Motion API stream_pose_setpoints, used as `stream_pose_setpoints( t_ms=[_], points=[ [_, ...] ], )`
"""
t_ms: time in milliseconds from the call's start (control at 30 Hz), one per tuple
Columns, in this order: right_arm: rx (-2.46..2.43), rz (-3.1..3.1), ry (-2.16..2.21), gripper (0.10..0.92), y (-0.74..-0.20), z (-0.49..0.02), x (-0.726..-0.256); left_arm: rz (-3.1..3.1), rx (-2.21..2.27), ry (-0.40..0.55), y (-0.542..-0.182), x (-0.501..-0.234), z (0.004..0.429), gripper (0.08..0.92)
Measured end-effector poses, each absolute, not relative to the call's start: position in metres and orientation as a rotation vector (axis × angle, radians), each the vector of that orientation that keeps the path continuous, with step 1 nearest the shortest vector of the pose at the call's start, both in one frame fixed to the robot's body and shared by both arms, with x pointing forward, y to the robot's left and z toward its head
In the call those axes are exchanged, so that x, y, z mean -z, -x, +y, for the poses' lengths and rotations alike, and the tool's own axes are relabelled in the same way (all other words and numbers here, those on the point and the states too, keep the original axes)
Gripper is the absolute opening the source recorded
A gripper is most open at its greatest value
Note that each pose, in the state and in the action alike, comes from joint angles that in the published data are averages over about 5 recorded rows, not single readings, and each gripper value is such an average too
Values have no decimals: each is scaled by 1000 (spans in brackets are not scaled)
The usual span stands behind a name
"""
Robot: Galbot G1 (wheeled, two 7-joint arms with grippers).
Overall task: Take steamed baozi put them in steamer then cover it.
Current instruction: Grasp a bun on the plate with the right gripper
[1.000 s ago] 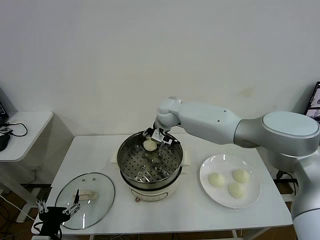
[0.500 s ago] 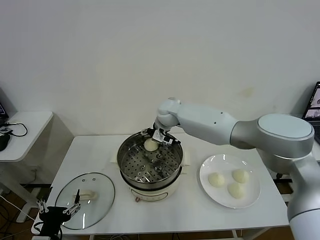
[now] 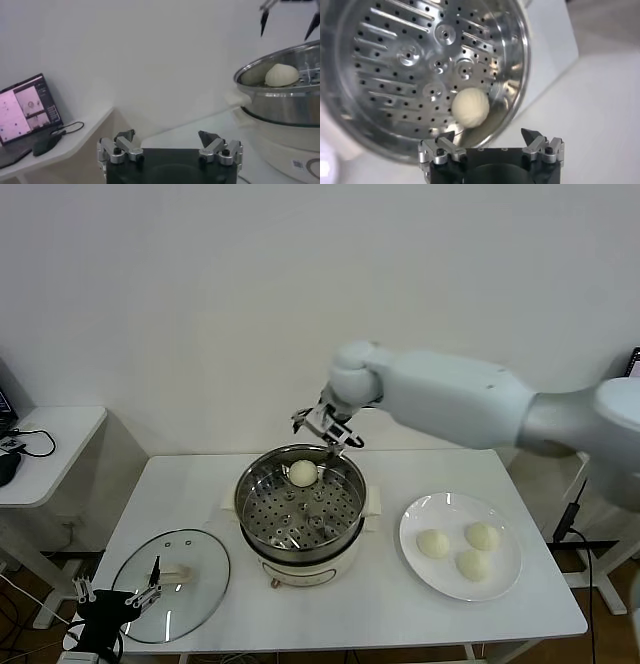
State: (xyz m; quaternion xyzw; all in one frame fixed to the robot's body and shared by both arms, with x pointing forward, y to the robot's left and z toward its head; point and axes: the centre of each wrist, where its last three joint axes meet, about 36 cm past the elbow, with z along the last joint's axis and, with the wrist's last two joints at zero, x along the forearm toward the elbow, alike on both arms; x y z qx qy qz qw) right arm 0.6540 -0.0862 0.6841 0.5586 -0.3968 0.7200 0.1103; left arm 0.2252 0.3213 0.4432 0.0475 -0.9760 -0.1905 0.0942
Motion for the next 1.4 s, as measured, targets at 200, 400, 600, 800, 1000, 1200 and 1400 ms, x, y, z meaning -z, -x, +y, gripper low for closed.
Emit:
stream_pose_setpoints(
  t_ms=[200,400,600,800,1000,1200,1400],
  points=[
    [-1947,-1276,-1512,823,-630,-155,-692,-2903,567,-128,-231,-446,325,823],
    [-1789,-1364,-1409,823,-604,-229,-674,-2901,579,-111,-236,-444,328,823],
    [-1641,-1412,-1351,822,-579,-284,-629,-2889,585,-102,-238,-440,330,823],
    [-1538,-1390,-1321,823,-558,-316,-577,-2878,582,-107,-238,-435,331,823],
    [-1490,-1349,-1301,823,-548,-332,-538,-2871,576,-116,-239,-431,332,823],
    [-1483,-1326,-1285,823,-551,-336,-513,-2861,580,-130,-238,-429,335,823],
    [-1479,-1335,-1276,823,-562,-331,-498,-2853,584,-139,-238,-427,338,823]
  ],
)
